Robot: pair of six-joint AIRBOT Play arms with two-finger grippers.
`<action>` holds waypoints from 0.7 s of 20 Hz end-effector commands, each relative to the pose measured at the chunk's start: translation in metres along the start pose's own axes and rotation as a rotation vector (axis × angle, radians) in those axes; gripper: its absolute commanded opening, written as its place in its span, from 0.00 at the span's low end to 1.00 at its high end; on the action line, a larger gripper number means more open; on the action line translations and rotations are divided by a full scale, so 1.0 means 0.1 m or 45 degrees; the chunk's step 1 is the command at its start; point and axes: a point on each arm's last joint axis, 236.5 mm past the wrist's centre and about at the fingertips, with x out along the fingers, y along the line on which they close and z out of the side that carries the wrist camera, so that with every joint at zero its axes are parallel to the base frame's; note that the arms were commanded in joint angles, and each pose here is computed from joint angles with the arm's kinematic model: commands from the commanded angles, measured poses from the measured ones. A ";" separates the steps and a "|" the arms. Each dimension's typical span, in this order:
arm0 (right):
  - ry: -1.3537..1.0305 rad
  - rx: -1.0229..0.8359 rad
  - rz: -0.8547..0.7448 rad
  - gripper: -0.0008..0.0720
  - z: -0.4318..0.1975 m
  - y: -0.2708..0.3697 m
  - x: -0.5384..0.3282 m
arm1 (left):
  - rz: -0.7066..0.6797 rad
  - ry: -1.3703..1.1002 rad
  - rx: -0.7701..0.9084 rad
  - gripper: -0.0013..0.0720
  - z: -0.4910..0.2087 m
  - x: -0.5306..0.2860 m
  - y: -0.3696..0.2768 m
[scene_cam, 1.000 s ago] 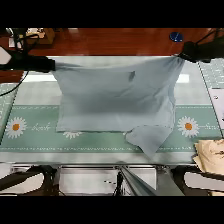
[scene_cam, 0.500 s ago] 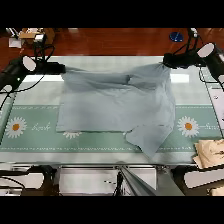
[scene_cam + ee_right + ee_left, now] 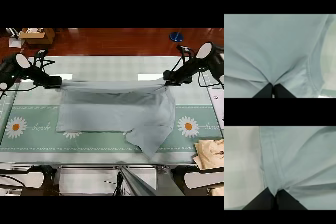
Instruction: Fold the shirts.
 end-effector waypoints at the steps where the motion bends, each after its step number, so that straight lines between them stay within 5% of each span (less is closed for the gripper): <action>1: 0.050 0.011 -0.047 0.26 -0.08 -0.05 0.08 | -0.024 0.095 -0.034 0.14 -0.17 0.00 -0.03; 2: 0.059 -0.011 -0.064 0.54 -0.10 -0.11 0.04 | -0.022 0.134 -0.032 0.42 -0.23 -0.05 -0.01; 3: 0.107 -0.045 -0.099 0.62 -0.20 -0.21 -0.04 | -0.025 0.211 -0.047 0.73 -0.36 -0.12 0.02; 4: 0.183 -0.077 -0.153 0.62 -0.36 -0.33 -0.16 | -0.034 0.304 -0.102 0.81 -0.53 -0.21 0.04; 7: 0.351 -0.079 -0.329 0.62 -0.80 -0.79 -0.50 | -0.049 0.448 -0.177 0.81 -0.94 -0.35 0.12; 14: 0.132 0.111 0.171 0.66 -1.36 -0.64 -0.31 | -0.293 0.653 -0.250 0.81 -2.20 -0.16 -0.19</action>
